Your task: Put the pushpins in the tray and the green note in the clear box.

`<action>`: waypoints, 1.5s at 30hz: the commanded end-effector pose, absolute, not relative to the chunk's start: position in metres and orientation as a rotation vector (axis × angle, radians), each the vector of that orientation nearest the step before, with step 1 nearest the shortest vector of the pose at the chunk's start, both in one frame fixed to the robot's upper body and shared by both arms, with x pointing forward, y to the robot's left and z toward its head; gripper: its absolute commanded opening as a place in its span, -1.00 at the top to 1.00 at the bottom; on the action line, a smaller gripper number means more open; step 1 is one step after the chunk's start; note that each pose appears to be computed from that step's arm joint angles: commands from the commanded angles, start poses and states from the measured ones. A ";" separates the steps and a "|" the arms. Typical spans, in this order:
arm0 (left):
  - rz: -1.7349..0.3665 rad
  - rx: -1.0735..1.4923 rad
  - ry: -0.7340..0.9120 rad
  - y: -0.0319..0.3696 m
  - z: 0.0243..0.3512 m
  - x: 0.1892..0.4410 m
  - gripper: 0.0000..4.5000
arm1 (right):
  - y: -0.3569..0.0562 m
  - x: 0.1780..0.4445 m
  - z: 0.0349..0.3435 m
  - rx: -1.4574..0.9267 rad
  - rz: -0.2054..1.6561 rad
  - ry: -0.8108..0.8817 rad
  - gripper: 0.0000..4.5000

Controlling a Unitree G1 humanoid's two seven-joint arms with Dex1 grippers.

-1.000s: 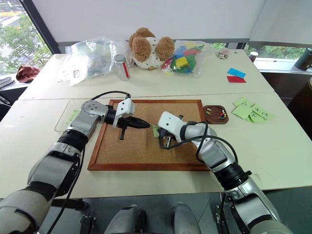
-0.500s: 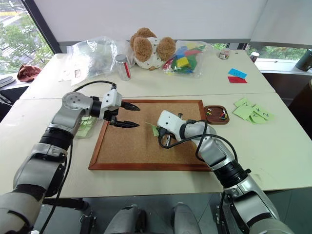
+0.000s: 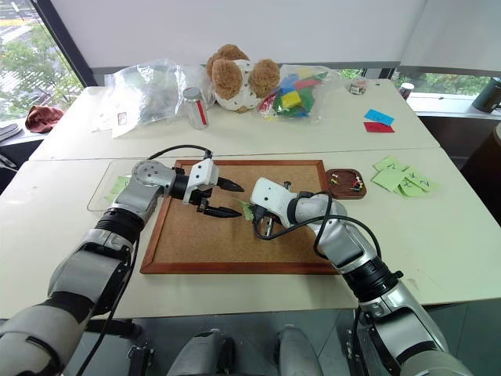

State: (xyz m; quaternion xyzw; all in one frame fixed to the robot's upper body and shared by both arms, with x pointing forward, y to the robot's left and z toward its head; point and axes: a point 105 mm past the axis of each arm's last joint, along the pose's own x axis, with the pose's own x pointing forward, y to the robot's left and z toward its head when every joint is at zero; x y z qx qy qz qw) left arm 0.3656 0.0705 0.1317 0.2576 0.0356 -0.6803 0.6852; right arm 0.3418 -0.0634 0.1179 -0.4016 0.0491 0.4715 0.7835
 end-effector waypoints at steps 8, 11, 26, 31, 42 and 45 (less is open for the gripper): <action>-1.562 0.591 0.095 0.063 0.128 0.363 -0.46 | -0.046 0.329 0.150 -0.883 1.063 -0.012 1.00; -1.560 0.587 0.100 0.060 0.126 0.364 -0.46 | -0.044 0.327 0.152 -0.882 1.071 -0.016 1.00; -1.560 0.516 0.105 0.052 0.125 0.364 0.97 | -0.041 0.322 0.156 -0.887 1.093 -0.021 1.00; -1.543 0.418 0.074 0.051 0.132 0.364 0.97 | -0.037 0.319 0.164 -0.884 1.108 -0.042 1.00; -1.447 0.305 -0.074 0.053 0.151 0.357 1.00 | -0.033 0.312 0.190 -0.815 1.184 -0.061 0.43; -1.412 0.278 -0.121 0.054 0.158 0.356 1.00 | -0.033 0.313 0.197 -0.795 1.188 -0.069 -0.22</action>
